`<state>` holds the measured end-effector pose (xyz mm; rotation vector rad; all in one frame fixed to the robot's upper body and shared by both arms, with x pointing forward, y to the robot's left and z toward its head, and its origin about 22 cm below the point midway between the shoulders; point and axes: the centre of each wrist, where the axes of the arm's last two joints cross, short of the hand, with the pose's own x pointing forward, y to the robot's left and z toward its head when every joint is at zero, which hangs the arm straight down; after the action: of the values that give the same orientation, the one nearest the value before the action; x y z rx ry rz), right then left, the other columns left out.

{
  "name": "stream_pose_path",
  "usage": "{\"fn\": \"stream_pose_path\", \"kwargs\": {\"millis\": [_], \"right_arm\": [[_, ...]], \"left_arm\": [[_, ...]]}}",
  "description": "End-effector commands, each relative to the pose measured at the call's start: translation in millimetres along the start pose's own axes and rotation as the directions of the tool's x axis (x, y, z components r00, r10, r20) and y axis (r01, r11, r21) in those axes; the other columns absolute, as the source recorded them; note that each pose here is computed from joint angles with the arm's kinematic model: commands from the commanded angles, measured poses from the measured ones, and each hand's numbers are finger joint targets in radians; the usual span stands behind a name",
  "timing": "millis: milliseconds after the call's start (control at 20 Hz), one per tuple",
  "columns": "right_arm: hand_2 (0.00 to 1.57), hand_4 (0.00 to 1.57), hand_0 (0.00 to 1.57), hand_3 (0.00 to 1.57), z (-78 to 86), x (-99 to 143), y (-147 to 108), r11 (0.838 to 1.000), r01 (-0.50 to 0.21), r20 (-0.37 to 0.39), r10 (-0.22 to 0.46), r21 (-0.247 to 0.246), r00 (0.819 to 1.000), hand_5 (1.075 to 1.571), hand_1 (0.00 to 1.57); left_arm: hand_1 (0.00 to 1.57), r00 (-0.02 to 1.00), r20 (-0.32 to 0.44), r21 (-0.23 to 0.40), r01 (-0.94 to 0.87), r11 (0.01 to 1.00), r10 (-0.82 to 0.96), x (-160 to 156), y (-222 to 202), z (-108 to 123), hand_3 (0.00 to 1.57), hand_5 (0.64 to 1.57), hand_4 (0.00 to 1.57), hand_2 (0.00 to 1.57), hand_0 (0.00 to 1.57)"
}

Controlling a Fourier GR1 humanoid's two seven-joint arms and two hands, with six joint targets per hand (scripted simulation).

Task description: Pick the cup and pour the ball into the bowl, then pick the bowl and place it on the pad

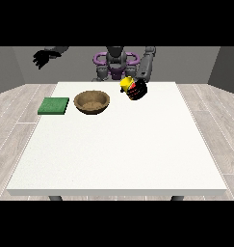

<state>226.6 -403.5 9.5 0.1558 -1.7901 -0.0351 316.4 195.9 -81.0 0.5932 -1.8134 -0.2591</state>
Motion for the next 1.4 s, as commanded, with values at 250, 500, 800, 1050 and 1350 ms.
{"fn": "stream_pose_path", "kwargs": {"millis": [250, 500, 800, 1050, 1350], "right_arm": [[0.0, 0.58, 0.0, 0.0, -22.4, 8, 1, 0.999, -0.043, -0.128, 0.041, -0.012, 0.991, 1.568, 0.0], [0.0, 0.63, 0.0, 0.0, -29.8, 1, -3, 0.996, -0.046, -0.173, 0.032, -0.08, 0.984, 1.565, 0.0], [0.0, 0.64, 0.0, 0.0, -4.3, -18, -16, 0.99, -0.051, -0.256, 0.015, -0.134, 0.967, 1.565, 0.0], [0.0, 0.65, 0.0, 0.0, -19.6, -21, -20, 0.993, -0.022, -0.179, 0.0, -0.118, 0.984, 1.564, 0.0], [0.0, 0.66, 0.0, 0.0, -42.5, -19, 2, 0.999, -0.021, -0.214, 0.013, -0.035, 0.977, 1.561, 0.0]], "left_arm": [[1.31, 0.865, 0.075, -0.092, 0.502, 0.86, -0.497, 15, -8, -40, 1.57, 1.561, 1.24, 1.57, 1.31], [1.17, 0.662, 0.196, -0.112, 0.748, 0.654, -0.723, 38, -8, -80, 1.35, 1.569, 1.06, 1.57, 1.17], [1.0, 0.565, 0.23, -0.206, 0.824, 0.528, -0.792, 74, -63, -66, 1.28, 1.567, 1.05, 1.57, 1.0], [0.77, 0.493, 0.234, -0.11, 0.87, 0.481, -0.838, 131, -91, -76, 1.21, 1.568, 1.05, 1.57, 0.77], [0.45, 0.343, 0.266, -0.124, 0.939, 0.321, -0.901, 140, -102, -58, 1.21, 1.569, 0.76, 1.56, 0.45]]}}
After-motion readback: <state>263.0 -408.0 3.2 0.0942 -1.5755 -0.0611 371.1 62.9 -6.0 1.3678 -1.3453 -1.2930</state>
